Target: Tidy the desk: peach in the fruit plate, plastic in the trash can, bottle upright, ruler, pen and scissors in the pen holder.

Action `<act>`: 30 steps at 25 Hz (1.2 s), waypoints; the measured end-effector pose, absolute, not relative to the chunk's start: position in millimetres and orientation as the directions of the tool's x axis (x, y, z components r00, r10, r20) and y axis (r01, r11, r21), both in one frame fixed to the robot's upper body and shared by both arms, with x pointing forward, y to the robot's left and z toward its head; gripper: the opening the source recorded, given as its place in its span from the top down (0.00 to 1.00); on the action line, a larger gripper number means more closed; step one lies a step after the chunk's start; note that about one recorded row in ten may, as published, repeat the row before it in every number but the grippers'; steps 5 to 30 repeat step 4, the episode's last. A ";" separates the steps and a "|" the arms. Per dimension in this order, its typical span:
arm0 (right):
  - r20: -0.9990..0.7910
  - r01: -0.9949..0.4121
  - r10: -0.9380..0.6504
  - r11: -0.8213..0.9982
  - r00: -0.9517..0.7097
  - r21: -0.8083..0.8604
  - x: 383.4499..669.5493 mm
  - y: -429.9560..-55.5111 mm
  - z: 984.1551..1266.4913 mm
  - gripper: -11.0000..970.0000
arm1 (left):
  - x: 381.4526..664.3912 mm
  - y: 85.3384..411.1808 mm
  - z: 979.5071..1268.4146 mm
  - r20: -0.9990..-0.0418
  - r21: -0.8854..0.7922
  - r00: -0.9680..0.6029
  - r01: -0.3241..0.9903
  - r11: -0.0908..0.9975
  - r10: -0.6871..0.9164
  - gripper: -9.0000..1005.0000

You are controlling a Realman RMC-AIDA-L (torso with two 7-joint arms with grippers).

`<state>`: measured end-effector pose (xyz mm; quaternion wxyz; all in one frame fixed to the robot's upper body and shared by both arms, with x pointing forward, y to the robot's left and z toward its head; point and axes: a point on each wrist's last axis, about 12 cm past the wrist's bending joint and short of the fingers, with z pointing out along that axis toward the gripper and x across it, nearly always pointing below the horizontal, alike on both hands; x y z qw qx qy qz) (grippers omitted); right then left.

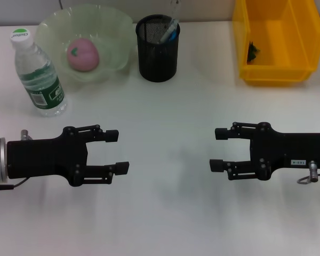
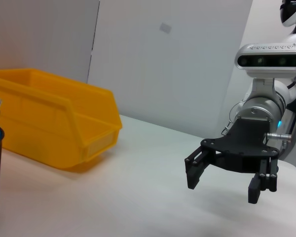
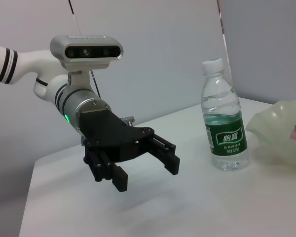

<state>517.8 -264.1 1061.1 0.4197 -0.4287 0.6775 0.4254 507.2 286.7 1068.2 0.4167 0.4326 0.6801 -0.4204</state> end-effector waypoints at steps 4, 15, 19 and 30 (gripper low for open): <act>-0.934 -0.938 -0.223 0.270 -0.280 0.217 517.7 -263.7 1061.0 0.18 | 507.3 287.0 1068.3 -0.930 -0.211 -0.279 0.939 0.273 0.238 0.20; -0.934 -0.938 -0.223 0.270 -0.280 0.217 517.7 -263.7 1061.0 0.18 | 507.3 287.0 1068.3 -0.930 -0.211 -0.279 0.939 0.273 0.238 0.20; -0.934 -0.938 -0.223 0.270 -0.280 0.217 517.7 -263.7 1061.0 0.18 | 507.3 287.0 1068.3 -0.930 -0.211 -0.279 0.939 0.273 0.238 0.20; -0.934 -0.938 -0.223 0.270 -0.280 0.217 517.7 -263.7 1061.0 0.18 | 507.3 287.0 1068.3 -0.930 -0.211 -0.279 0.939 0.273 0.238 0.20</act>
